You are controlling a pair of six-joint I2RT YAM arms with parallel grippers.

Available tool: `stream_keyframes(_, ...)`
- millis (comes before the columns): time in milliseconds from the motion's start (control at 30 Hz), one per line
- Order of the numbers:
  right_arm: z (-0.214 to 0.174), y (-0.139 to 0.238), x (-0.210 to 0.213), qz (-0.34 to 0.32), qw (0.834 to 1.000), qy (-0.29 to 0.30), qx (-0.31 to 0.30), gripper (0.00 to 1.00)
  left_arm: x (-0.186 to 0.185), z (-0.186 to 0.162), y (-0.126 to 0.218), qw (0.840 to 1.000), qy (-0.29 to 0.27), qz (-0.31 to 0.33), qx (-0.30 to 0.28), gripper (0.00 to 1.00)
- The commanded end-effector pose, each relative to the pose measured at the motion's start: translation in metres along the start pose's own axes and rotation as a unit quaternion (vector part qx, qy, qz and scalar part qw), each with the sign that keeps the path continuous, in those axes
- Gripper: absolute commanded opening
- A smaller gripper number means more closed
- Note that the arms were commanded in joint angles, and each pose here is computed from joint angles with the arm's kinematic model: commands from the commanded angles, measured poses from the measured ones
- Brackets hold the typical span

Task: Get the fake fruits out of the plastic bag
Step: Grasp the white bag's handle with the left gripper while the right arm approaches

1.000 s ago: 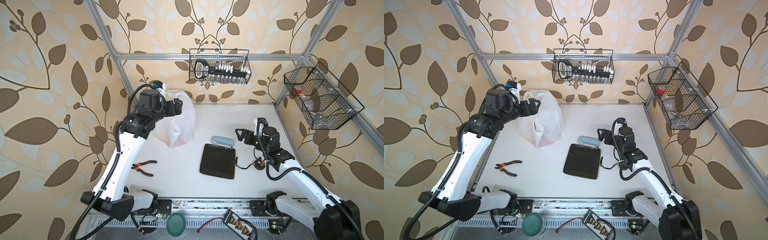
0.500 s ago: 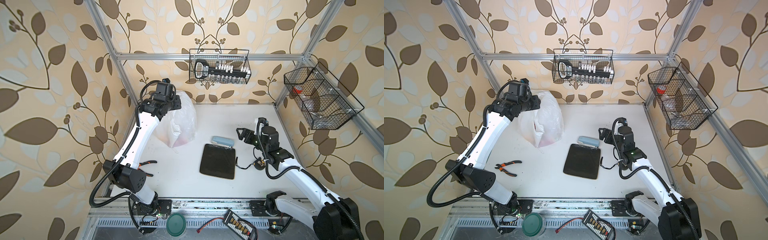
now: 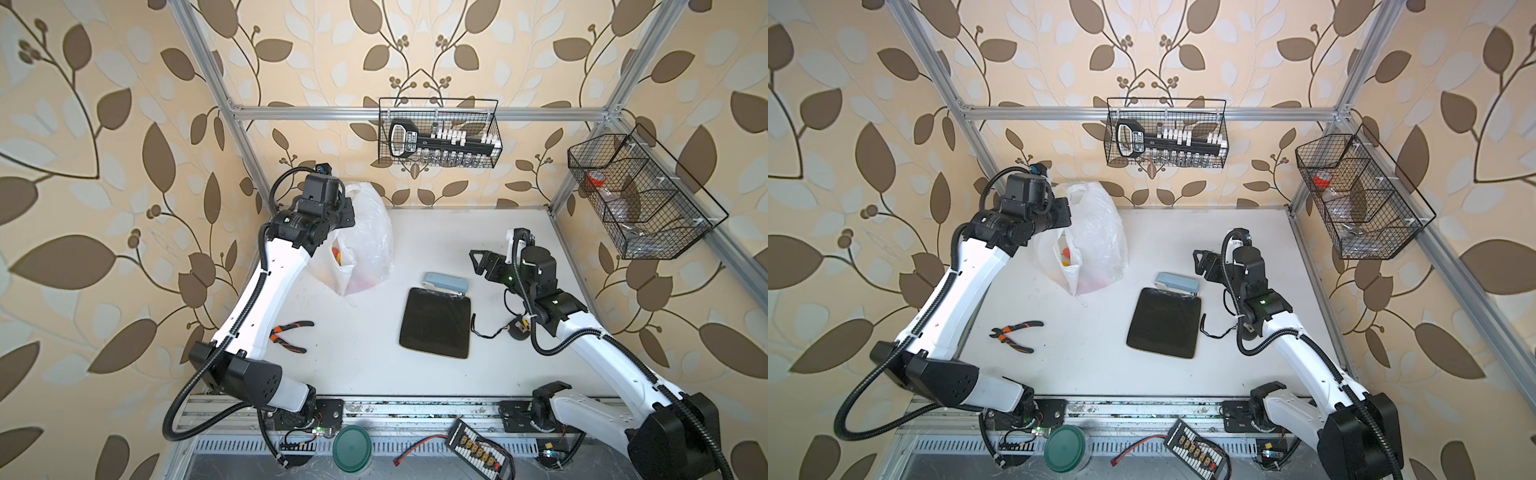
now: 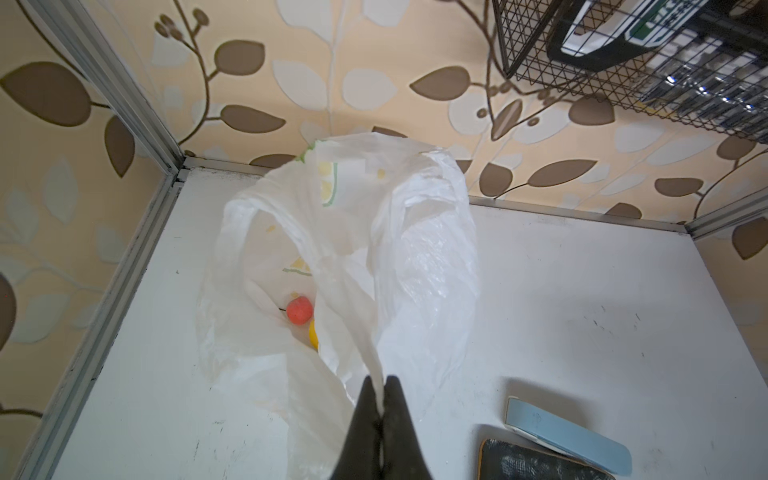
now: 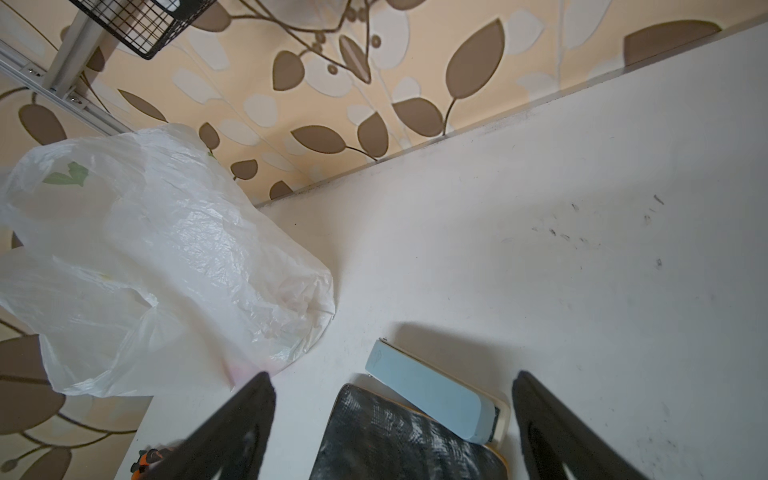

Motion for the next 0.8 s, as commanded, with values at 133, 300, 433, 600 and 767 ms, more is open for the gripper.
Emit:
stream_keyframes(133, 0.012, -0.010, 0.065, 0.075, 0.995, 0.063, 0.010, 0.88, 0.025, -0.030, 0.075, 0.996, 0.062, -0.024, -0.052, 0.00)
stream_keyframes(300, 0.014, -0.019, 0.133, 0.151, 0.986, 0.068, 0.022, 0.87, 0.045, -0.068, 0.099, 0.992, 0.115, -0.027, -0.047, 0.00)
stream_keyframes(433, 0.019, -0.022, 0.187, 0.223, 0.974, 0.040, 0.015, 0.85, 0.053, -0.092, 0.105, 0.989, 0.135, -0.042, -0.030, 0.00)
stream_keyframes(600, 0.022, -0.040, 0.233, 0.268, 0.963, 0.003, 0.019, 0.83, 0.056, -0.110, 0.107, 0.987, 0.151, -0.056, 0.002, 0.00)
stream_keyframes(767, 0.023, -0.062, 0.264, 0.297, 0.954, 0.006, 0.036, 0.83, 0.057, -0.119, 0.106, 0.984, 0.165, -0.065, 0.015, 0.00)
Point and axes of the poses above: each gripper's point midway between its finger pads, its own y axis back along the fingers, its own x axis along the line the jaws close on, z = x × y, the point moved 10 cm from there along y, back along the fingers, and after that the axes turned 2 degrees about y, right-handed, at the moved point
